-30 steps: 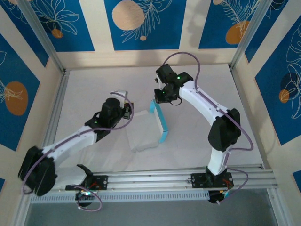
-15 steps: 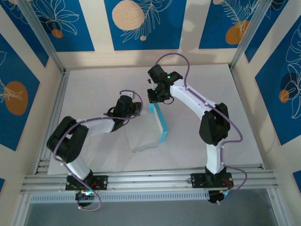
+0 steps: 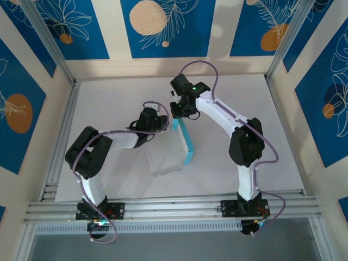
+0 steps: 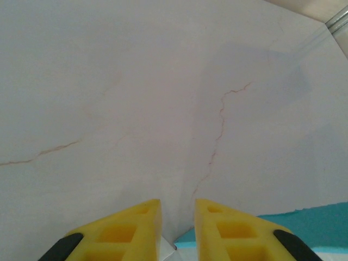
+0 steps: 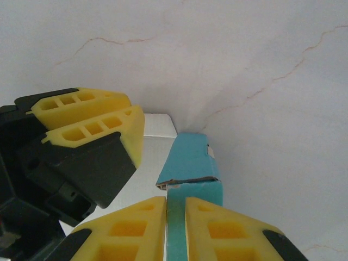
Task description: Fold the paper box
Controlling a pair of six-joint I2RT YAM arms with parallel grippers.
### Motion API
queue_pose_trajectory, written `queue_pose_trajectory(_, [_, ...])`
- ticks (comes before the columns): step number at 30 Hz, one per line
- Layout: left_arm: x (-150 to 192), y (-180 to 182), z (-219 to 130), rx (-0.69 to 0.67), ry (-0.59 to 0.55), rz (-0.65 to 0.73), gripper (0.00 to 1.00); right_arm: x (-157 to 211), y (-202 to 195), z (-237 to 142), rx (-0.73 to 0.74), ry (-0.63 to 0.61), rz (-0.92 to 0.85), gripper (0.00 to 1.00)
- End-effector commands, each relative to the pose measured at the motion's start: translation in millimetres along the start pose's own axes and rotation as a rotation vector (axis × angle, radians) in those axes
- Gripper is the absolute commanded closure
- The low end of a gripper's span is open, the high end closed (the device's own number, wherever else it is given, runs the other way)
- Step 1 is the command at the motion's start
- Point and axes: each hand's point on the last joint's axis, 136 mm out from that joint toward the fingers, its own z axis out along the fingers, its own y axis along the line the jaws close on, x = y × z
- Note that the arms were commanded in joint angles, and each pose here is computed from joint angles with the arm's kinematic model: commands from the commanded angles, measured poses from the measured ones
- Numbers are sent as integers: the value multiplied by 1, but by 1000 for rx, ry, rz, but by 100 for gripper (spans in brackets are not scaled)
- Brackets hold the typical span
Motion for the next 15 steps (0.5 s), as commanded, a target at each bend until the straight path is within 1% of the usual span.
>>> queue_pose_trajectory(1, [-10,-7,6,40,-21,-22,78,1,5,12,-8,24,11,81])
queue_pose_trajectory(5, [-6,-7,12,52,-3,-31,79,6,7,23,-6,53,7,82])
queue_pose_trajectory(9, [-3,-10,15,67,9,-29,80,5,5,23,-2,57,7,82])
queue_pose_trajectory(13, [-8,-6,8,51,-9,-15,80,-3,4,-6,-12,-2,-3,81])
queue_pose_trajectory(15, [-15,-3,3,44,-25,-13,79,-6,4,-24,-14,-27,-25,77])
